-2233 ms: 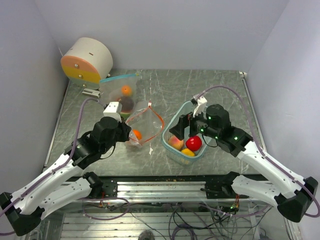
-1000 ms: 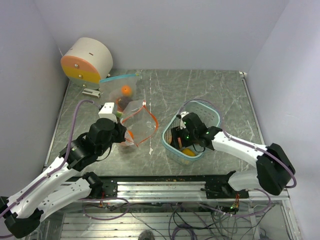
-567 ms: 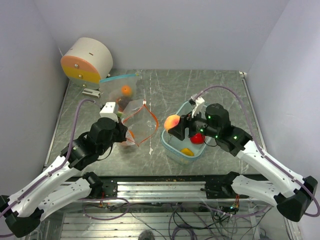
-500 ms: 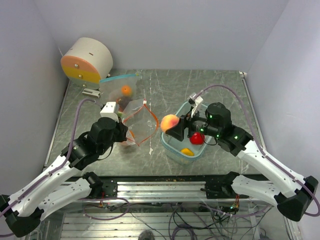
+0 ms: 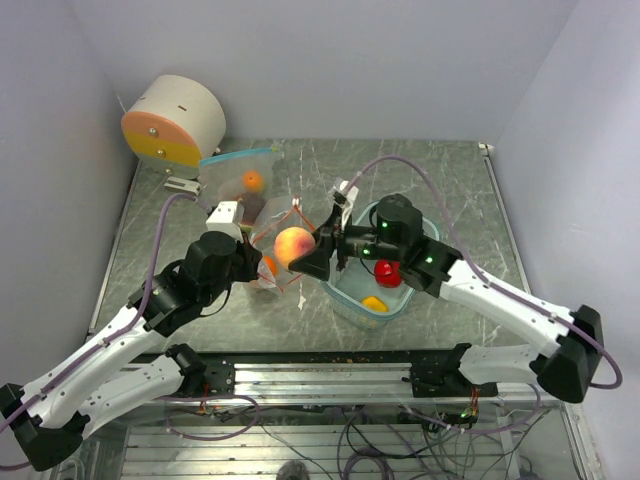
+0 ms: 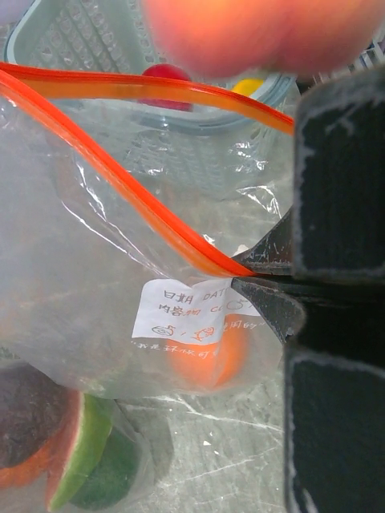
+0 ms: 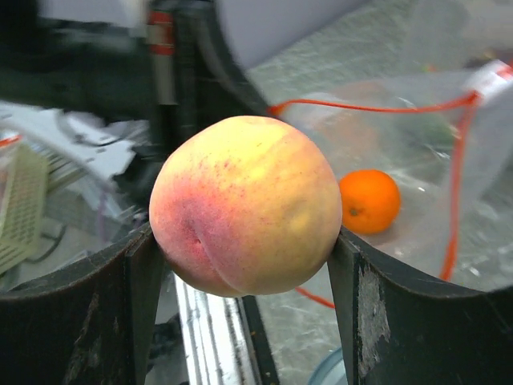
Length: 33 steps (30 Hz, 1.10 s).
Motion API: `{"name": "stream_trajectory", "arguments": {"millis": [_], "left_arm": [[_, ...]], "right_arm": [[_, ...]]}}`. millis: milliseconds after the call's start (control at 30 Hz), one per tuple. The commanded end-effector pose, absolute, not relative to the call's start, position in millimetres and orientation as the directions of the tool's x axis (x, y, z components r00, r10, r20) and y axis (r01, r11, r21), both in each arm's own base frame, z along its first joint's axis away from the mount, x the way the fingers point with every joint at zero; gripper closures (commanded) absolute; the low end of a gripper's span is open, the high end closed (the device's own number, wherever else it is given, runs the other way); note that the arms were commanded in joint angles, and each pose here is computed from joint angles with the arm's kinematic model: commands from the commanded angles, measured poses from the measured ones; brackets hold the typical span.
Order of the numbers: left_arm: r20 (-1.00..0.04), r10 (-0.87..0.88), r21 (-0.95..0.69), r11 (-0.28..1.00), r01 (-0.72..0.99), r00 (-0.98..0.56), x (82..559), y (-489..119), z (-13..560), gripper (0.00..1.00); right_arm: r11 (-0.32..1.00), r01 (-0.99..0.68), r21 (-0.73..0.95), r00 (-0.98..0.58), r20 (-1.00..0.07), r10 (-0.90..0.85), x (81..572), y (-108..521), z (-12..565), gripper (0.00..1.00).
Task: Place the food in the zip-top bag and seal the zipper
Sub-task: Place the fake fruit in the zipper food storage bag, then pick up the fake fruit from the bin.
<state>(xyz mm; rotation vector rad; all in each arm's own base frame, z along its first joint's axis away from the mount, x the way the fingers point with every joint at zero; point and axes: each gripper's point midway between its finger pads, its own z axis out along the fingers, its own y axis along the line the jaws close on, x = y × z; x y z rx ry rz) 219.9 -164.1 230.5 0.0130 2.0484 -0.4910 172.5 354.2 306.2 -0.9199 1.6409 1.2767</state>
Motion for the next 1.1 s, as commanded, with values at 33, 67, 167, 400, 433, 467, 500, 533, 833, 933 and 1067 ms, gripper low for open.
{"name": "stream_trajectory", "arguments": {"millis": [33, 67, 167, 400, 433, 467, 500, 533, 833, 933, 1067], "left_arm": [[-0.846, -0.215, -0.362, 0.904, 0.23, -0.488, 220.9, -167.3, 241.5, 0.93], [-0.846, -0.215, -0.361, 0.904, 0.228, -0.487, 220.5, -166.3, 242.1, 0.93], [-0.847, -0.219, -0.363, 0.904, 0.227, -0.484, 219.8, -165.0, 243.3, 0.93], [-0.843, -0.219, -0.369, 0.9, 0.232, -0.491, 220.4, -168.5, 240.5, 0.93], [-0.842, -0.219, -0.37, 0.9, 0.232, -0.493, 220.6, -169.1, 239.7, 0.93], [-0.842, -0.22, -0.371, 0.899, 0.231, -0.493, 220.9, -169.3, 239.3, 0.93], [-0.841, -0.22, -0.371, 0.899, 0.232, -0.494, 221.1, -169.8, 238.8, 0.93], [-0.841, -0.219, -0.371, 0.899, 0.232, -0.494, 221.4, -170.3, 238.2, 0.93], [-0.845, -0.222, -0.381, 0.888, 0.256, -0.487, 221.3, -174.4, 239.8, 0.93], [-0.849, -0.212, -0.372, 0.89, 0.263, -0.483, 221.6, -174.3, 241.2, 0.93], [-0.855, -0.204, -0.364, 0.891, 0.272, -0.477, 221.7, -174.3, 243.3, 0.93]], "right_arm": [[0.472, -0.815, 0.336, -0.399, -0.916, -0.036, 227.9, 356.7, 277.7, 0.4], [0.495, -0.803, 0.332, -0.401, -0.915, -0.037, 232.8, 356.0, 273.5, 0.38], [0.543, -0.778, 0.317, -0.404, -0.914, -0.046, 243.1, 354.9, 266.4, 0.27], [0.538, -0.791, 0.29, -0.378, -0.924, -0.059, 237.5, 356.6, 275.2, 0.0], [0.535, -0.794, 0.288, -0.375, -0.925, -0.058, 234.9, 354.3, 279.5, 0.0], [0.535, -0.795, 0.285, -0.37, -0.927, -0.055, 232.9, 351.5, 284.7, 0.0], [0.539, -0.794, 0.281, -0.363, -0.93, -0.051, 231.2, 347.3, 291.0, 0.0], [0.551, -0.787, 0.277, -0.36, -0.932, -0.046, 230.1, 341.7, 296.5, 0.0], [0.901, -0.401, 0.165, -0.618, -0.775, -0.133, 228.6, 227.7, 230.6, 0.0], [0.937, -0.313, 0.152, -0.692, -0.712, -0.116, 219.5, 199.4, 206.3, 0.0], [0.952, -0.266, 0.149, -0.767, -0.631, -0.116, 217.8, 183.0, 173.3, 0.0]]}}
